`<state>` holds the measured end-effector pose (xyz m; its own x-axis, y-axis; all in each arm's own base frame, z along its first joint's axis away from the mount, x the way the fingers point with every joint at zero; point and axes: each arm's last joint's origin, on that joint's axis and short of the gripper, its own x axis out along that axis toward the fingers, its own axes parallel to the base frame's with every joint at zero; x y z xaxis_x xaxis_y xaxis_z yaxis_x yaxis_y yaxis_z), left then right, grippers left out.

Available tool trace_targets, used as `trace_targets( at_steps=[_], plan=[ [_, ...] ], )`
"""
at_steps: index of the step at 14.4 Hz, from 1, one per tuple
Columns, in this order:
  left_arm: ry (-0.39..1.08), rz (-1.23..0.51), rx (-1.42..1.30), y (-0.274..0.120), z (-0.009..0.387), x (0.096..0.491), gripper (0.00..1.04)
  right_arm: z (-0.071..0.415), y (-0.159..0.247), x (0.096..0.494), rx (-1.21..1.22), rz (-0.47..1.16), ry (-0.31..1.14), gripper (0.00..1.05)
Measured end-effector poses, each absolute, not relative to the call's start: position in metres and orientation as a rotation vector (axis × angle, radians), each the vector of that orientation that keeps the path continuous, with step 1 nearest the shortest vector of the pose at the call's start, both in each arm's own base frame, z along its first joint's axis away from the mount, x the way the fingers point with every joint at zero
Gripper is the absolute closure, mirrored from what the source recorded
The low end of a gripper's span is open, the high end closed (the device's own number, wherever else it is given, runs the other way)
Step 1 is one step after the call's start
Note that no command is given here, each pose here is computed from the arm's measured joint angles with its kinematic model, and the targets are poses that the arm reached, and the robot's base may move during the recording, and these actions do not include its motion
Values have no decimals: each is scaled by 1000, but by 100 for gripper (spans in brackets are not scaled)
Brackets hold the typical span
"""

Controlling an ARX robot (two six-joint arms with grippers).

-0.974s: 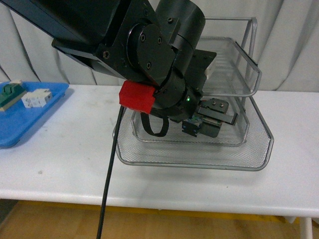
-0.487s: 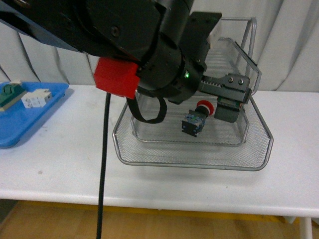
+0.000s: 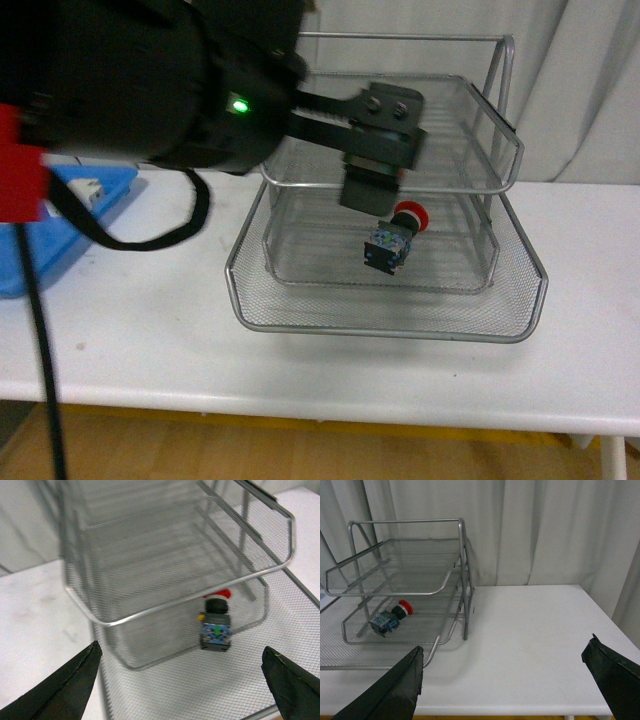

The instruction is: Place button on rack with both arms

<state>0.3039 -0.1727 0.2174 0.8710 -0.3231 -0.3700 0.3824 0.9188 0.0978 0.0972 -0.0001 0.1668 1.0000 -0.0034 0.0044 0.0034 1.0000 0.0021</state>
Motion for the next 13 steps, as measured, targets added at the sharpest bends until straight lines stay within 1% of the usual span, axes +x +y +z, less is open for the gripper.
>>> trace_targets(
  at_steps=[1,2,3,4,5,6,7,9,13],
  plan=[
    [210,-249,119,-159,223,294,15,167,0,97,2,-2,-5,6],
    [61,-82,50,-125,232,274,27,167,0,97,2,-1,-5,6],
    [-1,-16,17,-99,233,258,36,167,0,97,2,-2,-4,6],
    [-43,41,-11,-73,228,238,51,167,0,97,2,-1,-5,6],
    [24,-7,12,-56,201,214,76,167,0,97,2,0,-4,6],
    [7,3,6,-39,195,196,101,167,0,97,2,-1,-4,6],
    [-4,7,1,-32,194,188,103,167,0,97,2,0,-5,6],
    [19,5,5,-24,183,175,103,167,0,97,2,-1,-4,6],
    [12,5,3,-12,177,153,103,167,0,97,2,-1,-4,6]
  ],
)
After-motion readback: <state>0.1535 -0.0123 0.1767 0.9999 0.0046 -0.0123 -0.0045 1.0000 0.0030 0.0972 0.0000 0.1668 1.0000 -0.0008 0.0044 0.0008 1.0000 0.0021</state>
